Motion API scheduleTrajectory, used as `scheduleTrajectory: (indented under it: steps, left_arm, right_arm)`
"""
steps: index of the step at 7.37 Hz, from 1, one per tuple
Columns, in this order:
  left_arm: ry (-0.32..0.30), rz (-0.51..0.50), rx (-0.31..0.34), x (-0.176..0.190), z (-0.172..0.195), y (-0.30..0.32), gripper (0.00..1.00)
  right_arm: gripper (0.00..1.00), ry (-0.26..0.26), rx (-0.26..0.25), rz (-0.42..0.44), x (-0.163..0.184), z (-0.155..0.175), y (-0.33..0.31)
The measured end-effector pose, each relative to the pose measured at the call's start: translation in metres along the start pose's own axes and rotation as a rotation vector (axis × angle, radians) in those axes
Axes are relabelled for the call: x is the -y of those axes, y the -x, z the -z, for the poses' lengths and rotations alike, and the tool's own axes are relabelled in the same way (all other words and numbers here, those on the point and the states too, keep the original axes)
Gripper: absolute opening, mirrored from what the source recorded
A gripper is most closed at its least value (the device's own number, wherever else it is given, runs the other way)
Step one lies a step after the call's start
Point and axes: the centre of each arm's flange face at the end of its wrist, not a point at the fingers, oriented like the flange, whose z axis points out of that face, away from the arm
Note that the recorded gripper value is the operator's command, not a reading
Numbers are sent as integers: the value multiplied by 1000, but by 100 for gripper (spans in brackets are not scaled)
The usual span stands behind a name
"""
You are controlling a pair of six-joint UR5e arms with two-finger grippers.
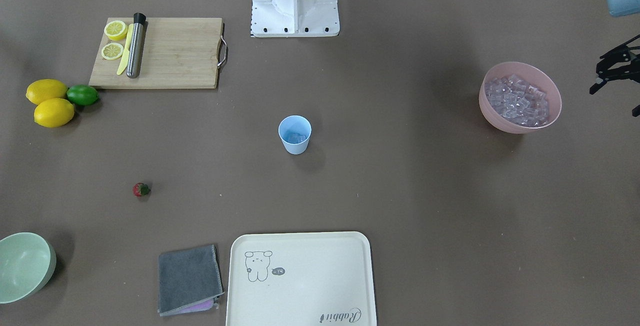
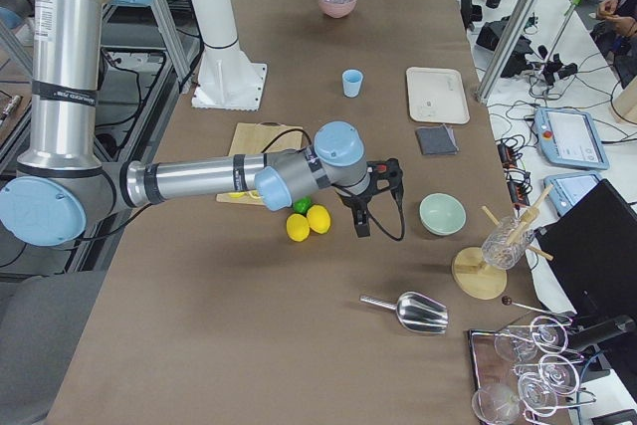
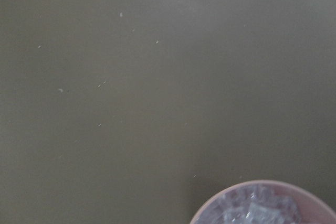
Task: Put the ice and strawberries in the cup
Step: 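Withdraw the left arm to rest while the right arm reaches out, then lower the right gripper onto the red strawberry and grasp it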
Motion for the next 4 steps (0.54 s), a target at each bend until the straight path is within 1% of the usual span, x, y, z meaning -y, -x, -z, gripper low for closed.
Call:
scheduleTrajectory:
  steps: [1, 2, 3, 4]
  left_arm:
    - [12, 22, 9, -33, 4, 16, 99]
    - [17, 43, 16, -58, 8, 27, 99]
    - [18, 50, 16, -78, 8, 32, 99]
    - [18, 54, 12, -91, 7, 34, 99]
  right_arm:
    - [100, 2, -8, -21, 19, -20, 44]
    - [100, 2, -23, -39, 33, -45, 91]
    - [100, 7, -35, -52, 42, -76, 140]
    - [100, 16, -46, -47, 43, -107, 179]
